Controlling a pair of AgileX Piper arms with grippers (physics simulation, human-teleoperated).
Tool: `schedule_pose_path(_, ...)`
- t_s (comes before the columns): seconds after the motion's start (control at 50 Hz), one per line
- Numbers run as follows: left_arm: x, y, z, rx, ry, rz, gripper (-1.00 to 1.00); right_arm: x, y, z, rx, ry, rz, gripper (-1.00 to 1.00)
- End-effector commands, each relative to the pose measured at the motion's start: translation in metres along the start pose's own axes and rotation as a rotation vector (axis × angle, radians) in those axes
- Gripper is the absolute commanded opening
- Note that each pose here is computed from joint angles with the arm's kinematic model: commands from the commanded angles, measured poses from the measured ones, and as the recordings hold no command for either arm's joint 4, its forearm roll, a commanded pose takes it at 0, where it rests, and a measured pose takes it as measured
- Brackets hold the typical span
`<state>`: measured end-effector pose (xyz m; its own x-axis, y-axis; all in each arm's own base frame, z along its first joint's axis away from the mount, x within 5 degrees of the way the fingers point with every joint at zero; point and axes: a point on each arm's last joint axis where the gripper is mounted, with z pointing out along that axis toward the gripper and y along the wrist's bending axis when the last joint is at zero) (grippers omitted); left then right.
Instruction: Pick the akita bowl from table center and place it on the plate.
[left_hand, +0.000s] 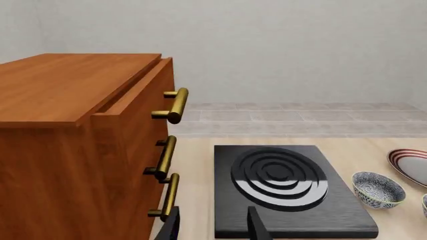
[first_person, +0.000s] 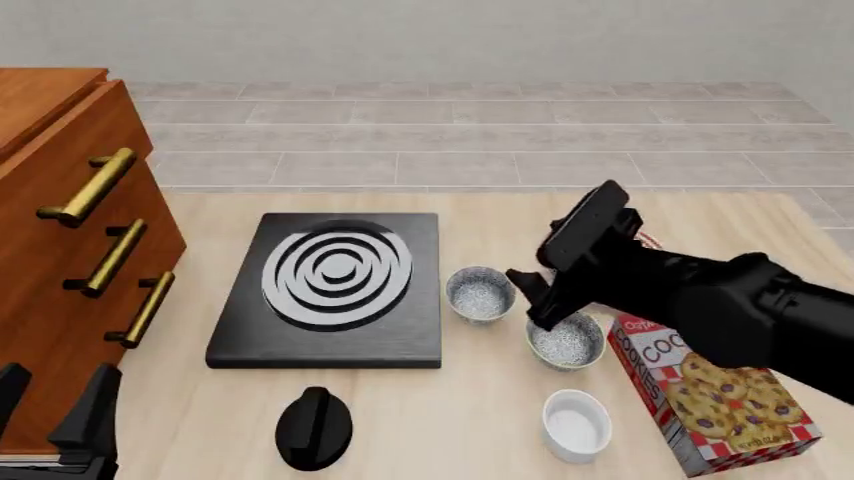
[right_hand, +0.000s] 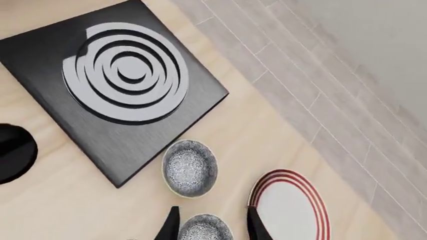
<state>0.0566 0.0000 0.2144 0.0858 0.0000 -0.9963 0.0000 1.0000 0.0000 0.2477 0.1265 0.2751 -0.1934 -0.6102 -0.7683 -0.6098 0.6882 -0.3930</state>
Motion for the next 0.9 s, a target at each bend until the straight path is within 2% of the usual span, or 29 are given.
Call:
schedule_pose_path(0.02, 0.000, 0.000, 0.000, 0.000, 0.000, 0.000, 1.00, -0.010, 0.020, 0.037, -0.124, 0.102, -0.103, 1.00)
schedule_pose_path(0.16, 0.000, 0.000, 0.000, 0.000, 0.000, 0.000, 1.00, -0.019, 0.025, 0.046, -0.169, 0.137, -0.167, 1.00)
schedule_pose_path(0.22, 0.000, 0.000, 0.000, 0.000, 0.000, 0.000, 1.00, -0.025, 0.034, 0.049, -0.210, 0.156, -0.194, 1.00)
schedule_pose_path(0.4, 0.000, 0.000, 0.000, 0.000, 0.000, 0.000, 1.00, -0.032, 0.042, 0.064, -0.245, 0.181, -0.211, 1.00)
schedule_pose_path(0.56, 0.000, 0.000, 0.000, 0.000, 0.000, 0.000, 1.00, -0.027, 0.046, 0.077, -0.276, 0.230, -0.237, 1.00)
schedule_pose_path(0.7, 0.000, 0.000, 0.000, 0.000, 0.000, 0.000, 1.00, -0.012, 0.040, 0.087, -0.285, 0.280, -0.275, 1.00)
schedule_pose_path(0.9, 0.000, 0.000, 0.000, 0.000, 0.000, 0.000, 1.00, 0.001, 0.038, 0.097, -0.289, 0.301, -0.302, 1.00)
